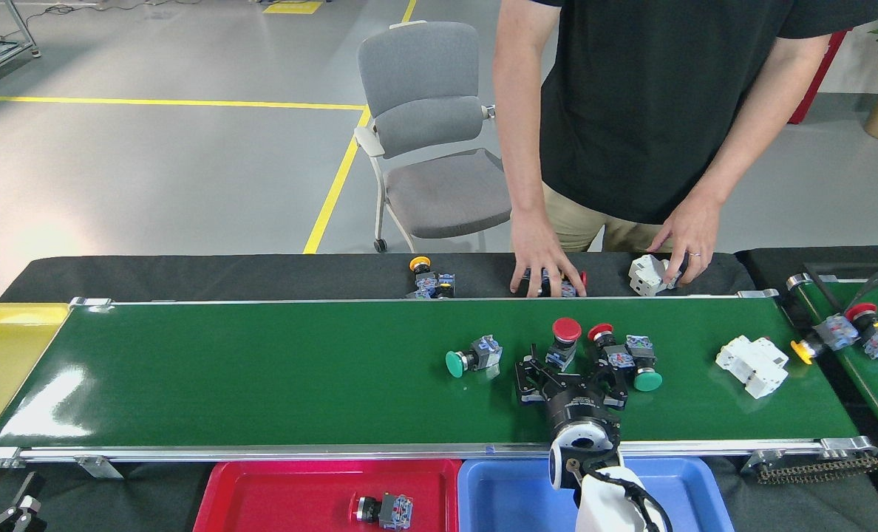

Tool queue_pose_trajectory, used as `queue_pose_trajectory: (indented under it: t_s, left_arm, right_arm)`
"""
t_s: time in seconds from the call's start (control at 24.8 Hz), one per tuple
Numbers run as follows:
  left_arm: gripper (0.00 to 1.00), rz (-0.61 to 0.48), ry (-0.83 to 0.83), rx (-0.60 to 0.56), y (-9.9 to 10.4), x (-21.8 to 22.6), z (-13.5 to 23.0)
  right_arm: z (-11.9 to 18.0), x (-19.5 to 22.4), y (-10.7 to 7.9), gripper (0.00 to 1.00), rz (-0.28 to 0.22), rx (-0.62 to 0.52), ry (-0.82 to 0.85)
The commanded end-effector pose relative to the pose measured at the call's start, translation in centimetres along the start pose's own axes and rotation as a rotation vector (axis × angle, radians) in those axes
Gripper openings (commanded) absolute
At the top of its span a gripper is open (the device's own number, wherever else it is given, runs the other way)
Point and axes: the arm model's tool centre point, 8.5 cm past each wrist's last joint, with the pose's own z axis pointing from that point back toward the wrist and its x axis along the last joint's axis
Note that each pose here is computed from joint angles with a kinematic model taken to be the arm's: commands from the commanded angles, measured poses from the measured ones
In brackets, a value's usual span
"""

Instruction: Pick switch part from conveyor to tray

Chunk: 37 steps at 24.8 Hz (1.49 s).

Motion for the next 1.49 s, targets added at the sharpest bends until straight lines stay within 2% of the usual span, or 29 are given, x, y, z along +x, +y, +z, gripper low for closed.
queue_pose_trajectory:
  t_s: [0.0, 0.28, 0.44, 0.52, 0.56, 0.72, 0.76, 0.8, 0.85, 0.89, 0.93, 1.09, 1.21, 1.29, 1.45]
  left_arm:
    - [1.00, -0.015, -0.002, 0.018, 0.8, -0.4, -0.3]
    - [1.00, -0.013, 0.000, 0.020, 0.8, -0.4, -0.3]
    - [1.00, -0.013, -0.002, 0.019, 0.8, -0.4, -0.2]
    - [1.00, -0.015, -0.006, 0.023, 1.0, -0.4, -0.3]
    - [1.00, -0.017, -0.010, 0.024, 1.1, -0.3, -0.3]
    - [1.00, -0.020, -0.046, 0.028, 1.2, 0.8, -1.0]
    - [1.00, -0.027, -0.070, 0.034, 1.4, 1.4, -1.5]
    - [1.00, -0.038, -0.114, 0.049, 2.0, 2.5, -2.6]
    - [1.00, -0.052, -0.167, 0.065, 2.7, 4.0, -3.8]
    - [1.00, -0.061, -0.215, 0.079, 3.2, 5.4, -4.8]
    - [1.00, -0.068, -0.267, 0.098, 3.8, 7.1, -5.9]
    - [1.00, -0.089, -0.440, 0.127, 5.1, 13.0, -9.1]
    - [1.00, -0.096, -0.525, 0.137, 5.9, 16.7, -11.6]
    - [1.00, -0.099, -0.577, 0.150, 6.4, 19.0, -12.8]
    - [1.00, -0.182, -0.643, 0.141, 6.0, 24.5, -14.6]
  right_arm:
    - [-0.3, 1.0, -1.1, 0.16, -0.016, -0.008, -0.039]
    - [0.5, 2.2, -3.3, 0.14, -0.046, -0.075, -0.161]
    - [4.7, 4.0, -5.0, 0.15, -0.070, -0.164, -0.333]
    - [8.4, 6.4, -4.3, 0.15, -0.060, -0.176, -0.491]
    - [10.7, 7.9, -3.6, 0.16, -0.052, -0.172, -0.585]
    - [16.4, 11.9, -0.5, 0.19, -0.014, -0.126, -0.856]
    - [17.4, 12.8, 0.3, 0.22, -0.003, -0.106, -0.912]
    - [18.5, 13.8, 1.3, 0.32, 0.007, -0.079, -0.953]
    - [19.3, 14.5, 2.1, 0.52, 0.009, -0.055, -0.972]
    - [19.7, 14.7, 2.5, 0.88, 0.007, -0.041, -0.978]
    - [19.9, 14.7, 2.8, 0.99, 0.005, -0.033, -0.978]
    - [19.9, 14.6, 2.9, 1.00, 0.004, -0.029, -0.976]
    - [19.6, 14.3, 2.3, 1.00, 0.002, -0.046, -0.967]
    - [18.7, 12.8, 2.1, 1.00, 0.008, -0.053, -0.925]
    - [18.4, 12.1, 2.2, 1.00, 0.011, -0.051, -0.907]
